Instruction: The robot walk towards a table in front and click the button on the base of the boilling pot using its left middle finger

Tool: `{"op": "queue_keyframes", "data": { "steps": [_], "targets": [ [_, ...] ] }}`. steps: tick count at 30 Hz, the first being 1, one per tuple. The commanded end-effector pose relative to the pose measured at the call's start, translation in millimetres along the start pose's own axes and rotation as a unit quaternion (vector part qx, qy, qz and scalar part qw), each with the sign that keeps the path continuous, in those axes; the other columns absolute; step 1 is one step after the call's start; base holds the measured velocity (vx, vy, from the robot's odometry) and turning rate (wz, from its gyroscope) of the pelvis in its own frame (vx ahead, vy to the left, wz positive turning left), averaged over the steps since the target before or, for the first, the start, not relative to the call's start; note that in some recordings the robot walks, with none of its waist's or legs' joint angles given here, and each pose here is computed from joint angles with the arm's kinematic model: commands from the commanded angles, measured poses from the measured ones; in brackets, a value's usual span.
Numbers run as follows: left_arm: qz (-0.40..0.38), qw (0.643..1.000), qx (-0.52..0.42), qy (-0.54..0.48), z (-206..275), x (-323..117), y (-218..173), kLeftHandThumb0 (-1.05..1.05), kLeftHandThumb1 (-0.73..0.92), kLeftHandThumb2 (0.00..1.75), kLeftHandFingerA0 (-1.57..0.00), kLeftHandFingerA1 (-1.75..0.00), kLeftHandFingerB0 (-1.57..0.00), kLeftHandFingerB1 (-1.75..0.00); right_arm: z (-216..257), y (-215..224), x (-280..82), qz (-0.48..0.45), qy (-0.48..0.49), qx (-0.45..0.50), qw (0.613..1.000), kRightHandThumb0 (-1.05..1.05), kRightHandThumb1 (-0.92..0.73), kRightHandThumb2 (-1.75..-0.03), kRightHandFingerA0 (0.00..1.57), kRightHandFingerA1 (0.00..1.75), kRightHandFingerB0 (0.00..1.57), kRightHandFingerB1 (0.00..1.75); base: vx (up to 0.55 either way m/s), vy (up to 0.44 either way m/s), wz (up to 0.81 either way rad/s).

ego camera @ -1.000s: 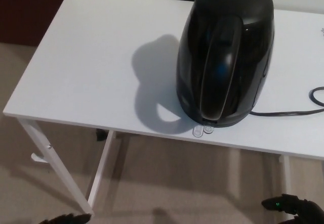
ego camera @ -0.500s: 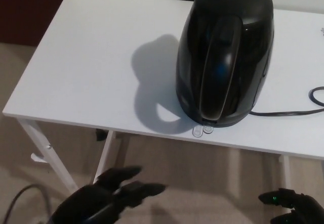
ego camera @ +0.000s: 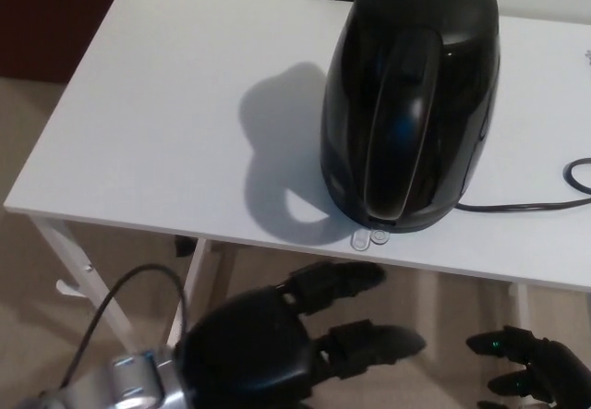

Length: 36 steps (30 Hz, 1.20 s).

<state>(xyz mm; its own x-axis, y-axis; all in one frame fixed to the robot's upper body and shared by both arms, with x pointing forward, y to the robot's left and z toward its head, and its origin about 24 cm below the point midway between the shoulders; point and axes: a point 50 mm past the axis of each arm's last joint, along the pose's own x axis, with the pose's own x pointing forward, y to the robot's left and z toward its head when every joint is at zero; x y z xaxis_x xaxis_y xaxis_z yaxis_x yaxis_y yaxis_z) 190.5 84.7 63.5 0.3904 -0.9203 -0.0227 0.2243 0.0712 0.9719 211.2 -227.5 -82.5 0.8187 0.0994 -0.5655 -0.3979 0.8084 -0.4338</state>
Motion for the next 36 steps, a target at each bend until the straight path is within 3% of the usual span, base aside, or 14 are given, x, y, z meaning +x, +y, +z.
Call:
{"op": "queue_keyframes", "data": {
  "steps": [1,2,10,11,12,16,17,18,19,20,21,23,24,36],
  "targets": [
    [-0.081,0.967,0.223,-0.091,-1,5,-1,-0.68,0.50,0.85,-0.08,-0.39,0.00,-0.23,-5,-13,-4,0.014,0.024,0.005,1.000,-0.17,-0.41,-0.84,0.39,0.60,0.29,0.54,0.00,0.000,0.00],
    [-0.082,0.967,0.226,-0.085,-4,6,-1,-0.63,0.68,0.63,-0.10,-0.33,0.00,-0.14,-5,-12,-4,0.014,0.024,0.005,1.000,-0.17,-0.41,-0.84,0.39,0.60,0.29,0.54,0.00,0.000,0.00],
    [-0.067,0.970,0.225,-0.057,-20,9,5,-0.75,0.69,0.63,-0.13,-0.41,0.00,-0.26,0,-13,0,0.015,0.021,0.006,1.000,-0.17,-0.41,-0.84,0.39,0.60,0.29,0.54,0.00,0.000,0.00],
    [-0.071,0.971,0.223,-0.053,-20,10,5,-0.81,0.64,0.68,-0.08,-0.41,0.00,-0.23,0,-12,0,0.015,0.021,0.007,1.000,-0.17,-0.41,-0.84,0.39,0.60,0.29,0.54,0.00,0.000,0.00],
    [-0.076,0.971,0.220,-0.046,-22,11,4,-0.84,0.56,0.92,-0.15,-0.48,0.00,-0.35,-1,-12,0,0.015,0.022,0.007,1.000,-0.17,-0.41,-0.84,0.39,0.60,0.29,0.54,0.00,0.000,0.00],
    [-0.078,0.971,0.221,-0.033,-28,14,1,-0.96,0.63,0.97,-0.04,-0.44,0.00,-0.33,-1,-11,-1,0.016,0.025,0.007,1.000,-0.17,-0.41,-0.84,0.39,0.60,0.29,0.54,0.00,0.000,0.00],
    [-0.090,0.972,0.215,-0.023,-32,14,0,-0.39,0.54,0.65,-0.19,-0.35,-0.08,-0.20,0,-8,-3,0.021,-0.006,0.063,0.998,0.02,-0.80,-0.63,0.57,0.70,0.43,0.54,0.00,0.000,0.00],
    [-0.094,0.972,0.213,-0.019,-34,14,0,-0.34,0.54,0.59,-0.22,-0.33,-0.08,-0.21,0,-7,-4,0.026,-0.015,0.039,0.999,-0.30,-0.57,-0.91,0.49,0.63,0.35,0.56,0.00,0.000,0.00],
    [-0.094,0.972,0.213,-0.018,-35,13,0,-0.34,0.54,0.59,-0.22,-0.33,-0.08,-0.21,0,-7,-3,0.034,-0.012,-0.031,0.999,-0.30,-0.57,-0.91,0.49,0.63,0.35,0.56,0.00,0.000,0.00],
    [-0.102,0.970,0.220,-0.010,-39,13,-3,-0.39,0.50,0.58,-0.23,-0.32,-0.09,-0.21,-1,-7,-2,0.029,-0.022,-0.025,0.999,-0.19,-0.74,-0.61,0.57,0.55,0.52,0.50,0.00,0.000,0.00],
    [-0.115,0.968,0.223,-0.003,-42,14,-4,-0.28,0.42,0.93,0.00,-0.47,0.00,-0.50,1,-8,-2,0.028,-0.033,-0.010,0.999,-0.07,-0.72,-0.60,0.57,0.59,0.48,0.52,0.00,0.000,0.00],
    [-0.121,0.968,0.219,0.005,-44,14,-5,-0.28,0.41,0.92,0.00,-0.47,0.00,-0.49,1,-7,-1,0.025,-0.031,-0.011,0.999,-0.05,-0.73,-0.61,0.58,0.58,0.50,0.52,0.00,0.000,0.00],
    [-0.117,0.969,0.218,0.006,-45,13,-6,-0.41,0.50,0.59,-0.21,-0.32,-0.08,-0.21,1,-7,-1,0.021,-0.027,-0.006,0.999,-0.03,-0.71,-0.60,0.54,0.58,0.44,0.51,0.00,0.000,0.00],
    [-0.119,0.970,0.212,0.016,-50,19,-11,-0.40,0.49,0.57,-0.22,-0.32,-0.09,-0.22,1,-7,-1,0.010,-0.025,-0.005,1.000,-0.08,-0.68,-0.59,0.51,0.57,0.41,0.50,0.00,0.000,0.00]
  ]
}}
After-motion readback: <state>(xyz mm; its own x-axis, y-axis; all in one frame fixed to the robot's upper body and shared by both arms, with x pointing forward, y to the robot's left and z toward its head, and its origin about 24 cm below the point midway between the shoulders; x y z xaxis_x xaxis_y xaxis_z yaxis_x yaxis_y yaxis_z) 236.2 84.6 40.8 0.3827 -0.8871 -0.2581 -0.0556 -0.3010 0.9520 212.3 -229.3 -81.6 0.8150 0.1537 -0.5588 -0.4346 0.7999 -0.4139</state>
